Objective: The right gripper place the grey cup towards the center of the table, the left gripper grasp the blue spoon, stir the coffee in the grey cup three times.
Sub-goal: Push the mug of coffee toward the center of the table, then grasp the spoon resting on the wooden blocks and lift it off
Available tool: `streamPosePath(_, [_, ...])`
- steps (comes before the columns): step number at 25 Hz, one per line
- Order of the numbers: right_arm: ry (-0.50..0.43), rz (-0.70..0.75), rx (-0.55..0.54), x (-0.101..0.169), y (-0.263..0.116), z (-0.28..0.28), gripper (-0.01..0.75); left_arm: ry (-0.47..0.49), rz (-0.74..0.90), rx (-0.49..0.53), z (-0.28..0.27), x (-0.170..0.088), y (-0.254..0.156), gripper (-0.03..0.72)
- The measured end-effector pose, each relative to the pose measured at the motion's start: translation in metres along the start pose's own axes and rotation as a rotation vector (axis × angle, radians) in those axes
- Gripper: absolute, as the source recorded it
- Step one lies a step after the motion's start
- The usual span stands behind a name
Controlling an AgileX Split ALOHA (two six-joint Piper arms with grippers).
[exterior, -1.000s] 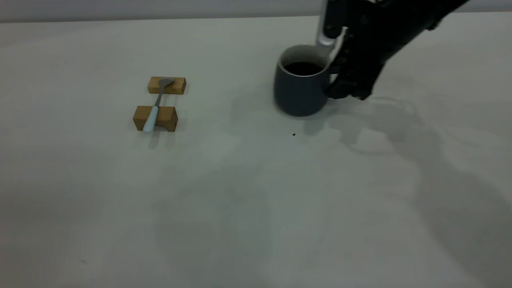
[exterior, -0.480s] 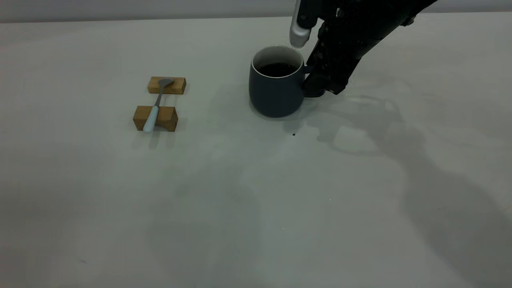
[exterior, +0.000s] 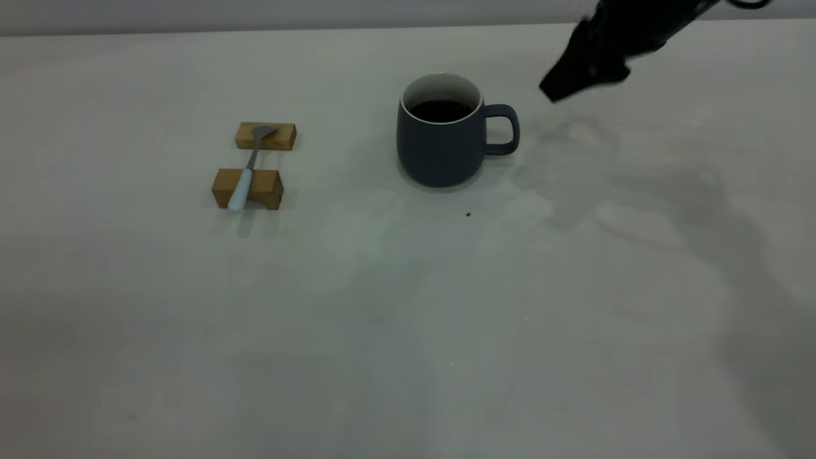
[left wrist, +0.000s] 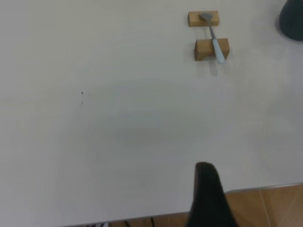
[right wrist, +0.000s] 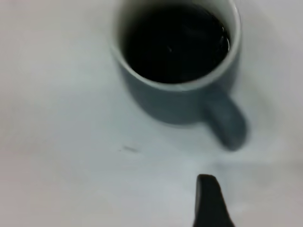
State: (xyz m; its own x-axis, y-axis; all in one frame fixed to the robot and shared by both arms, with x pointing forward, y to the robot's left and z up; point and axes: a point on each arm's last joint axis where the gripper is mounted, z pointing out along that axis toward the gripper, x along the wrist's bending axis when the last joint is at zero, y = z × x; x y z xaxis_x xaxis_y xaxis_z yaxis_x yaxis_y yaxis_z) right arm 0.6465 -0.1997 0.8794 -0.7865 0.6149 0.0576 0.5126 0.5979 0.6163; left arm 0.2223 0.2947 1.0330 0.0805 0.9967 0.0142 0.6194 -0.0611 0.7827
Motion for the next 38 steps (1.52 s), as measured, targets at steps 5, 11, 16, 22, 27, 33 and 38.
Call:
streamPosePath(5, [0.049,0.527,-0.017,0.043,0.012,-0.072,0.514,0.0,0.0,0.0,0.0,0.0,0.0,0.563])
streamPosePath(11, [-0.095,0.58,0.123,0.102,-0.009,-0.173,0.514,0.0,0.0,0.0,0.0,0.0,0.0,0.563])
streamPosePath(16, [-0.308,0.633,0.229,0.15,-0.053,-0.241,0.514,0.0,0.0,0.0,0.0,0.0,0.0,0.563])
streamPosePath(22, [-0.501,0.75,0.2,0.199,-0.119,-0.284,0.514,0.0,-0.001,0.0,0.0,0.0,0.0,0.563])
streamPosePath(27, [-0.627,0.727,0.052,0.229,-0.148,-0.303,0.514,0.0,-0.001,0.0,0.0,0.0,0.0,0.563])
streamPosePath(33, [-0.704,0.676,-0.125,0.245,-0.16,-0.309,0.514,0.0,-0.001,0.0,0.0,0.0,0.0,0.563])
streamPosePath(38, [-0.736,0.647,-0.215,0.256,-0.166,-0.314,0.514,0.0,-0.001,0.0,0.0,0.0,0.0,0.563])
